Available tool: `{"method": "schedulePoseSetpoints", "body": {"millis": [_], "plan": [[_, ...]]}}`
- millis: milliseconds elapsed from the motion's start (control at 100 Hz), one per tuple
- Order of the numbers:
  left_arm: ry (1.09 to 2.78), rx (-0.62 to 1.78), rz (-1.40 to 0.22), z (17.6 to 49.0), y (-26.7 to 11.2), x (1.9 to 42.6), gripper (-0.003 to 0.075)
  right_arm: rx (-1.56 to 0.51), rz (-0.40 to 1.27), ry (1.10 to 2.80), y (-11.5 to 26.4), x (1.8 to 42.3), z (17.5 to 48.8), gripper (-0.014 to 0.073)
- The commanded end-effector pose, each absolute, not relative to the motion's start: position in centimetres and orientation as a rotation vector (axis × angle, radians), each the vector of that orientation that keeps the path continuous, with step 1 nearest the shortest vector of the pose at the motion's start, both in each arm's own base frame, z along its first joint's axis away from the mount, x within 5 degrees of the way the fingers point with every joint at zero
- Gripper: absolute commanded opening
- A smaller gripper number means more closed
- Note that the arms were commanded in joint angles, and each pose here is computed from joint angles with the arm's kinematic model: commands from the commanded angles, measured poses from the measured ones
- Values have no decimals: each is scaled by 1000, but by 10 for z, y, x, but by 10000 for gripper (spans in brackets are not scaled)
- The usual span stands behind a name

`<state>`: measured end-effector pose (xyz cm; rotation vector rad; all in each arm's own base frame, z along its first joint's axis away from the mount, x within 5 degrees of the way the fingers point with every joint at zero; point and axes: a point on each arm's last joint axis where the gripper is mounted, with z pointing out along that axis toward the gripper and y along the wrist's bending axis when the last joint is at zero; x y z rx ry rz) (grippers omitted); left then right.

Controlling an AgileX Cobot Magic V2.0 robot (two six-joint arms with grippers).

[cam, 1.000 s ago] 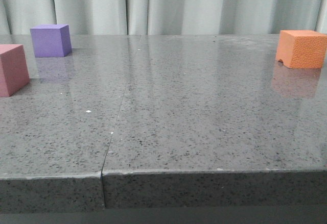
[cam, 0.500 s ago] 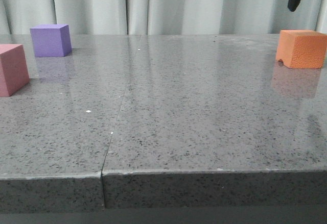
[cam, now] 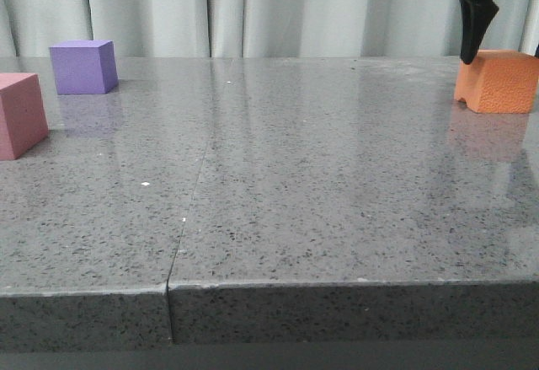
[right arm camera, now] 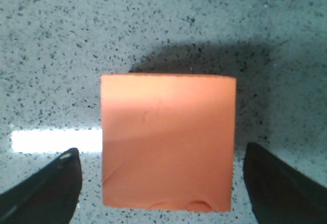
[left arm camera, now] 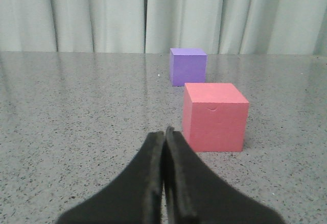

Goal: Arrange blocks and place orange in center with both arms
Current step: 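Lower the right gripper over the orange cube and close on it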

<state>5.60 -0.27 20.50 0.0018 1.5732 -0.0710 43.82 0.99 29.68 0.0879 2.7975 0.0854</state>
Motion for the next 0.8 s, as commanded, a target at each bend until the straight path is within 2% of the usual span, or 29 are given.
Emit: {"method": "schedulePoseSetpoints", "body": {"millis": [0,210,400,500,790], "plan": [[1502,2,-75,200,-3,55,-20,90,77,2694,7,435,325,633],[1502,2,-75,200,-3,55,-20,90,77,2703,7,437,320,622],[1502,2,-75,200,-3,55,-20,90,76,2684,7,439,321,472],[1502,2,-75,200,-3,55,-20,90,78,2683,7,439,321,430],[1502,2,-75,200,-3,55,-20,90,78,2668,7,440,322,423]]}}
